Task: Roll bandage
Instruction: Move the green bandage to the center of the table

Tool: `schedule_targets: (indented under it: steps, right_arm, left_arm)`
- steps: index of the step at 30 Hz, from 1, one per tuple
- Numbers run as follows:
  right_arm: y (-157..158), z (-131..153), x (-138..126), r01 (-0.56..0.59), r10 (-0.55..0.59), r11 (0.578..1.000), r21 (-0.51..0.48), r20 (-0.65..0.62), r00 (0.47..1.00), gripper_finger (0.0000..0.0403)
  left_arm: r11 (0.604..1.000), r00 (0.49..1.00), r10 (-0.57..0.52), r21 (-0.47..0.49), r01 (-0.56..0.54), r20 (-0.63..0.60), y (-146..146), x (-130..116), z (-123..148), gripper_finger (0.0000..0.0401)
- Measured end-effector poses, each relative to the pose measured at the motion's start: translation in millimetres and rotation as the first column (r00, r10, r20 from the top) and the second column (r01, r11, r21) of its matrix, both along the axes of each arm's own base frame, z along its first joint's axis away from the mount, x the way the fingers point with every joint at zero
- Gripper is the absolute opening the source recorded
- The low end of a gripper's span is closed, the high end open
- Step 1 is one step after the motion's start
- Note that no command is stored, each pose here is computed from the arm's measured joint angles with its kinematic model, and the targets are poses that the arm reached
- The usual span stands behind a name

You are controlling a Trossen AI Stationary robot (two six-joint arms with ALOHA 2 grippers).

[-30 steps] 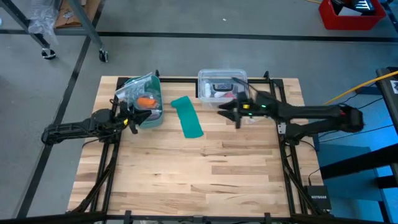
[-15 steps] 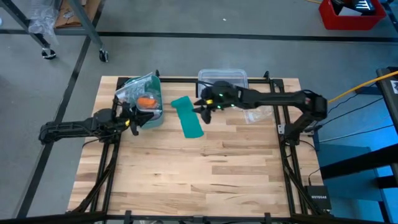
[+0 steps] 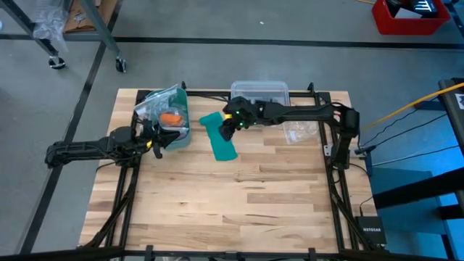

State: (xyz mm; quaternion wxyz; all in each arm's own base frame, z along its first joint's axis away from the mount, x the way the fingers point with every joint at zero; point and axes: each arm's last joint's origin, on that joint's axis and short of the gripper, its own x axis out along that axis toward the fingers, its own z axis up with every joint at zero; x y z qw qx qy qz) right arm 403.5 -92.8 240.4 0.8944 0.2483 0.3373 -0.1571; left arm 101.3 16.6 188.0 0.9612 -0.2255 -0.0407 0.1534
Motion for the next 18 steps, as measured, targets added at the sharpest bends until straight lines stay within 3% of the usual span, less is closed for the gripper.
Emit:
schedule_targets:
  steps: [3,10,18]
  right_arm:
    - [8.9,-6.1,3.9,0.016,-0.017,0.999,-0.043,-0.022,1.0,0.0177]
    - [27.5,-6.7,7.7,-0.012,0.011,0.999,-0.04,-0.016,1.0,0.0177]
    - [24.5,5.4,12.1,0.017,-0.015,0.994,-0.106,0.02,1.0,0.0177]
  left_arm:
    - [1.0,1.0,0.0,0.008,0.0,-0.003,0.0,0.0,0.1,0.0056]
    - [1.0,1.0,0.0,0.024,0.0,-0.008,0.0,0.0,0.1,0.0056]
    - [1.0,1.0,0.0,0.025,0.0,-0.008,0.0,0.0,0.2,0.0056]
